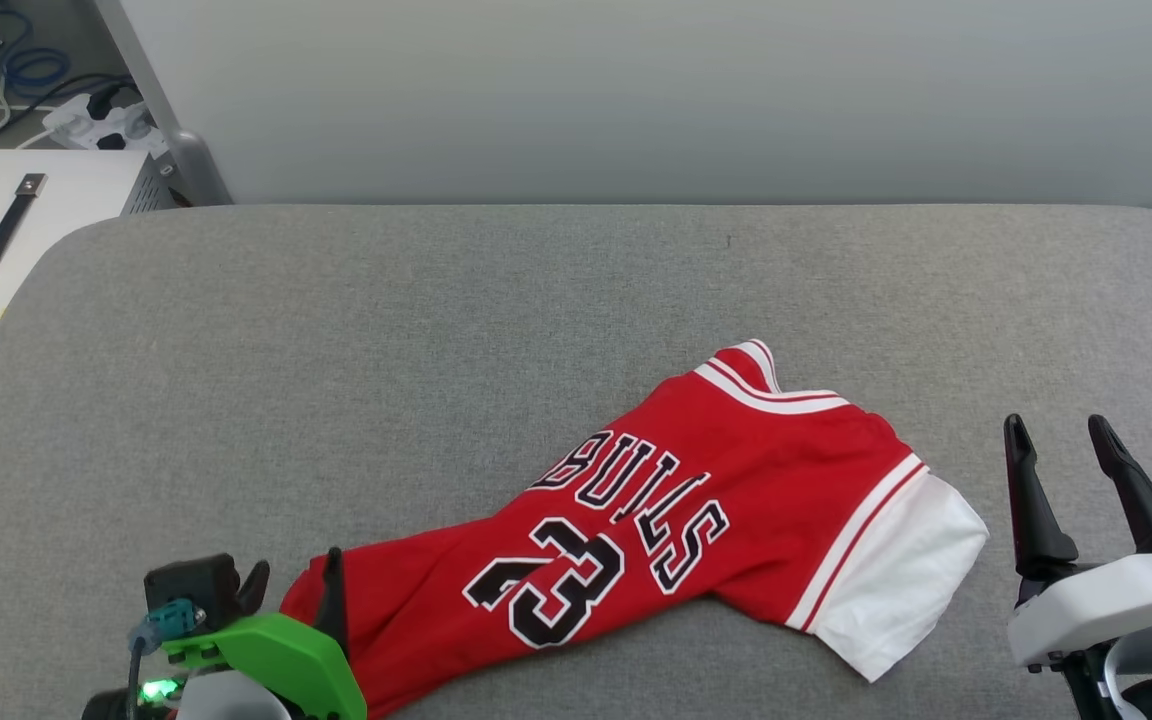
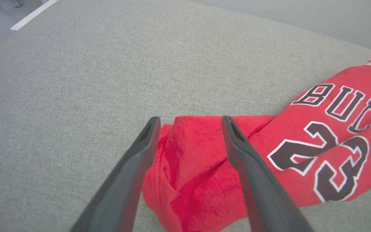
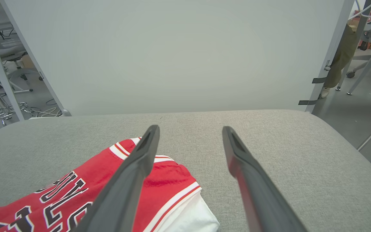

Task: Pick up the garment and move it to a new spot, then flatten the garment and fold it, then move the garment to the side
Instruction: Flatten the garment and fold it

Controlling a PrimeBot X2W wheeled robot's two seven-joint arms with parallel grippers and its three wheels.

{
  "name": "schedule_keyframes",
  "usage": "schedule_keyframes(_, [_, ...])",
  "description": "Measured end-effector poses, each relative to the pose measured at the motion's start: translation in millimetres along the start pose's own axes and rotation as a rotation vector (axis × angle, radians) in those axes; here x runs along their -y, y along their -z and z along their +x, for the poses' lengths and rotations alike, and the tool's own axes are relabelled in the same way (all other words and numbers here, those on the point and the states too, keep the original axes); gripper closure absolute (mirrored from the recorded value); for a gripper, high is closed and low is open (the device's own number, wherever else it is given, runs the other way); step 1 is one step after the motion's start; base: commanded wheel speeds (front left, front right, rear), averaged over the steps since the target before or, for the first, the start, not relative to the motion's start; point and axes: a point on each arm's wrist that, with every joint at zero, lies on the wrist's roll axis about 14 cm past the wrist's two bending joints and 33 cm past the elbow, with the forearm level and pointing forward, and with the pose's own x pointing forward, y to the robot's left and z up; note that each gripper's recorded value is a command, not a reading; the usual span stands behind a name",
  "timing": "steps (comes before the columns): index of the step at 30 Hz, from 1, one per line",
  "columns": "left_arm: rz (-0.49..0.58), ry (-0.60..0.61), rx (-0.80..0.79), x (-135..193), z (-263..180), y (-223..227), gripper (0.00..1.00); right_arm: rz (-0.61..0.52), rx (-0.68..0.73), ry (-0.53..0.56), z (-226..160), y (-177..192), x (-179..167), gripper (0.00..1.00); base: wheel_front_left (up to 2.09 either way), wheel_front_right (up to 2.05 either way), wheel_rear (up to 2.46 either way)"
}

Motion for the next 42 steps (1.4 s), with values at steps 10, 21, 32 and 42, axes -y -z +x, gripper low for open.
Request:
schedule_keyframes(10, [0.07,0.118,0.147,35.8,18.9,-56.2,0.0,0.003,-0.006,0.002,-2.7,0.4,-0.5,0.0,0.0,0.0,0.0])
schedule_keyframes(21, [0.137,0.439,-0.003,140.7,71.3,-62.8,0.0,0.011,-0.031,0.035,9.4,11.9,10.3,0.0,0.0,0.0,0.0])
schedule_keyframes(32, [0.354,0.578,-0.362,181.9,118.7,6.7,0.0,0.032,-0.079,0.085,18.0,36.5,27.2,0.0,0.0,0.0,0.0])
schedule_keyframes(42, [0.534,0.572,-0.675,167.0,132.4,76.6,0.0,0.04,-0.123,0.132,16.7,56.2,42.1,0.0,0.0,0.0,0.0])
